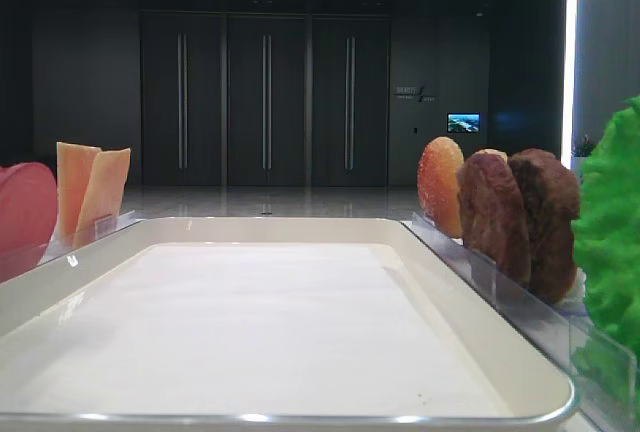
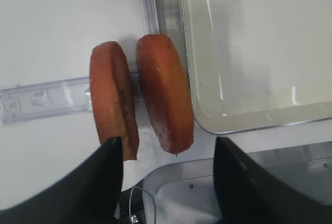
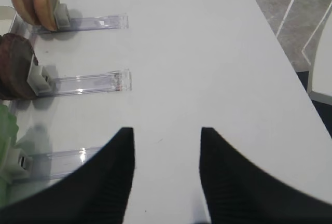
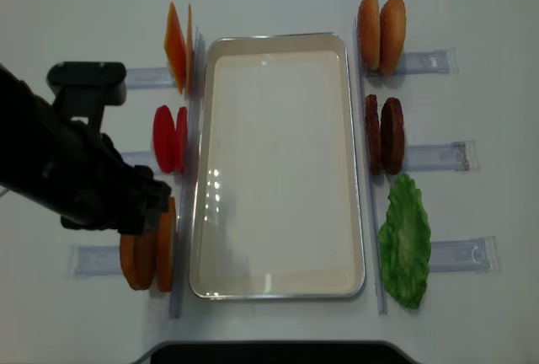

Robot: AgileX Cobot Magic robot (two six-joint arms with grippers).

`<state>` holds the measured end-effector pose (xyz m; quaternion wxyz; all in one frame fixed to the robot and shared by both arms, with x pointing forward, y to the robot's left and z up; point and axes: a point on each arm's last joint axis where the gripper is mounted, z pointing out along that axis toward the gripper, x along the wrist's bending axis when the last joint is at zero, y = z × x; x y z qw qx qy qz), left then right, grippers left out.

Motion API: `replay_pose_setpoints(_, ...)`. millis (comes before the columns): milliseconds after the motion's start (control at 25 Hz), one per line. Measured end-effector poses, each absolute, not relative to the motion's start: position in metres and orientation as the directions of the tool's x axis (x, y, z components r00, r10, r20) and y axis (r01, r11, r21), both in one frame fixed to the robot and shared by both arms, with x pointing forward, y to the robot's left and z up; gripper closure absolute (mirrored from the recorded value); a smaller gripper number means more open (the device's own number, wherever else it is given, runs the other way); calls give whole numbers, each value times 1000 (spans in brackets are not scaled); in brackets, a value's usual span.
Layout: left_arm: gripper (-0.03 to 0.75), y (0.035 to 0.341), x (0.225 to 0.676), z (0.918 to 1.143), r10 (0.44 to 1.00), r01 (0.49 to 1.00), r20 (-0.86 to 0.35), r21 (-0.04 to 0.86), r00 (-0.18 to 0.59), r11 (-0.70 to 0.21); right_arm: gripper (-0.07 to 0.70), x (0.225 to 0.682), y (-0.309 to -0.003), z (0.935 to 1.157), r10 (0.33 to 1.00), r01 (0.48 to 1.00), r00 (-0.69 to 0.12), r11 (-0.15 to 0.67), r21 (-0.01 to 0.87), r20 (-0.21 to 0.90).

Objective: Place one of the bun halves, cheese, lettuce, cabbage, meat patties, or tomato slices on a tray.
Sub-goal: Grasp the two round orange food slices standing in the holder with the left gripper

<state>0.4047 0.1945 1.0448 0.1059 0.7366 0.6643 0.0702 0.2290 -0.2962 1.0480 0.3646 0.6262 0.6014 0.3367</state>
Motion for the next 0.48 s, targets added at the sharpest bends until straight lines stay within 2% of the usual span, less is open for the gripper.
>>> replay_pose_setpoints(480, 293, 178, 418, 1025, 995, 970, -17, 225, 101, -94, 341, 229, -296, 1048, 999, 508, 50, -11, 862, -17)
